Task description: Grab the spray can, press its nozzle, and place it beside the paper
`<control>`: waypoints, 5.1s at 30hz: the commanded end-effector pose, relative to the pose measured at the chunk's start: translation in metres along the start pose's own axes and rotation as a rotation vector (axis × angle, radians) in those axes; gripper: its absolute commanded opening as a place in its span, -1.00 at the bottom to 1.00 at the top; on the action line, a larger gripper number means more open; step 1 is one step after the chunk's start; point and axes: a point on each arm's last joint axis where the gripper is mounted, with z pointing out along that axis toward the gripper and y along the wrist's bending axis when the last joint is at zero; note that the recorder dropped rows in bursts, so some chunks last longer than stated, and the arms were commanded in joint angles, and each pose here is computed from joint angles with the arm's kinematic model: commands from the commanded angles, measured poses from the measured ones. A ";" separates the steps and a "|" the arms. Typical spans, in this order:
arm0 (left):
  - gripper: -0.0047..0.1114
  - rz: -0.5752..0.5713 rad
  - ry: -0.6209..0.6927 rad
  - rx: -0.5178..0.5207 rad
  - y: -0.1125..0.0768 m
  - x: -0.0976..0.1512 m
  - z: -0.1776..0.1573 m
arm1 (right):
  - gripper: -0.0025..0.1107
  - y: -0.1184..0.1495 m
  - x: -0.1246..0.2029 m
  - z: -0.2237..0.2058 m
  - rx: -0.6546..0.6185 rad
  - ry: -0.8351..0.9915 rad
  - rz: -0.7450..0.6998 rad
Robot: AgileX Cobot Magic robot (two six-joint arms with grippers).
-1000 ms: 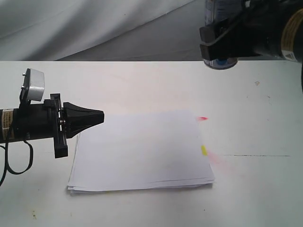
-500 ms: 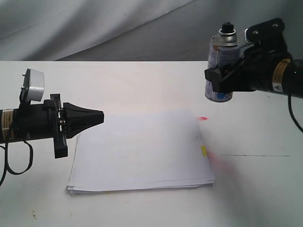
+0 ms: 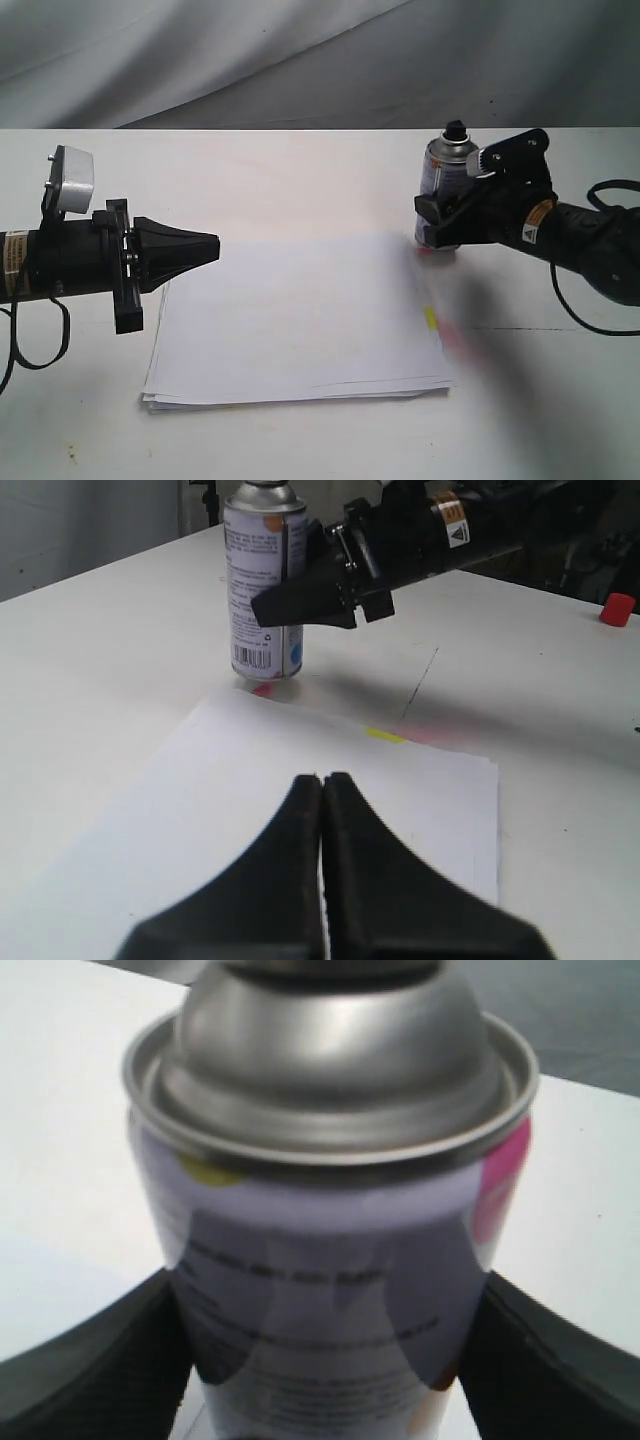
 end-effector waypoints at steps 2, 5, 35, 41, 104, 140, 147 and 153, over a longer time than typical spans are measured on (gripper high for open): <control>-0.92 -0.003 -0.006 0.016 -0.003 -0.001 -0.001 | -0.96 -0.002 -0.006 0.002 0.002 -0.071 0.000; -0.92 -0.001 -0.003 0.019 -0.004 -0.001 -0.001 | -0.96 -0.002 -0.006 0.002 0.002 -0.071 0.000; -0.92 0.000 0.000 0.022 -0.004 -0.001 -0.001 | -0.96 0.001 0.006 -0.001 -0.004 -0.011 -0.037; -0.92 0.002 0.002 0.025 -0.004 -0.001 -0.001 | -0.90 0.001 0.007 -0.001 0.000 0.001 -0.036; -0.92 0.609 -0.550 -0.078 -0.291 -0.099 -0.135 | -0.96 0.121 -0.068 -0.416 -0.061 -0.622 -0.092; -0.92 0.545 -0.484 -0.174 -0.260 -0.049 -0.117 | -0.96 0.106 0.027 -0.315 0.101 -0.488 -0.247; -0.92 0.555 -0.441 -0.172 -0.259 -0.043 -0.114 | -0.96 0.107 0.032 -0.312 0.087 -0.424 -0.276; -0.92 0.532 -0.437 -0.238 -0.253 -0.044 -0.115 | -0.96 0.107 0.032 -0.312 0.088 -0.425 -0.278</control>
